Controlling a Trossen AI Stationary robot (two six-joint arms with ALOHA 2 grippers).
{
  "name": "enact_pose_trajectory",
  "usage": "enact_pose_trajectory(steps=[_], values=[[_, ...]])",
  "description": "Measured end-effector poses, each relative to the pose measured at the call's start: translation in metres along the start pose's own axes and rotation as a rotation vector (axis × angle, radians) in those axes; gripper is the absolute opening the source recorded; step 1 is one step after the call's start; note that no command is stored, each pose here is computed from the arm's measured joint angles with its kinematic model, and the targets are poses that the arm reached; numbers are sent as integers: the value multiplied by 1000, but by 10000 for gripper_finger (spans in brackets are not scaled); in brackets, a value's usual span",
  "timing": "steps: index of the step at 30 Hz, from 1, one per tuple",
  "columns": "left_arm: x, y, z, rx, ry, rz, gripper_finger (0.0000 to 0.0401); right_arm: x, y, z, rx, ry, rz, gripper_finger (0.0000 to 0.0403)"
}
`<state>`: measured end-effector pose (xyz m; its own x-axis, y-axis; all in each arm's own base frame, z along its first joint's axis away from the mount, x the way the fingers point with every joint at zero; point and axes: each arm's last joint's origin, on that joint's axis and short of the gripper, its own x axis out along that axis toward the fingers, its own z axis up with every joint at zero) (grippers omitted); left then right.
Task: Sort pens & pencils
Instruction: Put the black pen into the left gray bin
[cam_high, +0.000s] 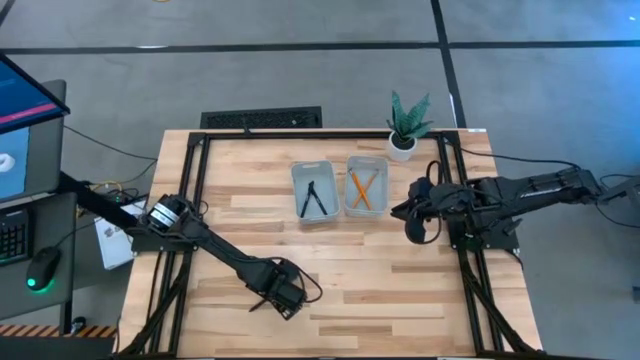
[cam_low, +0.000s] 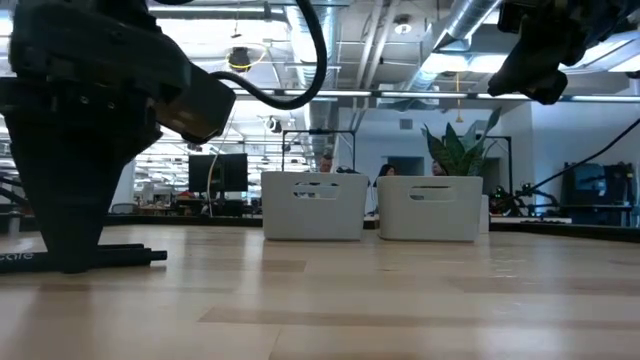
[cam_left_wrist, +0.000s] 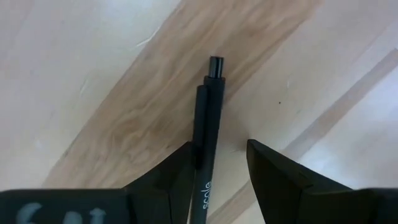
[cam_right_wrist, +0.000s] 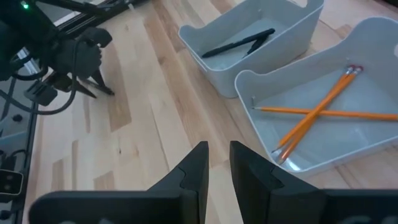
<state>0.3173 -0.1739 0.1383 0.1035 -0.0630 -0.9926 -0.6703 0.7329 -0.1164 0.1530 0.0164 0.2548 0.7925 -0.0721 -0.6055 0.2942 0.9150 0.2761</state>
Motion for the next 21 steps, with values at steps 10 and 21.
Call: enact_pose_trajectory(steps=[10, 21], values=[[1, 0, 0, -23, 2, 3, 140, 0, 0, 0, 0, 1, -1, 88], [1, 1, 1, -45, -6, 7, 140, 0, 0, 0, 0, 1, 0, 88]])
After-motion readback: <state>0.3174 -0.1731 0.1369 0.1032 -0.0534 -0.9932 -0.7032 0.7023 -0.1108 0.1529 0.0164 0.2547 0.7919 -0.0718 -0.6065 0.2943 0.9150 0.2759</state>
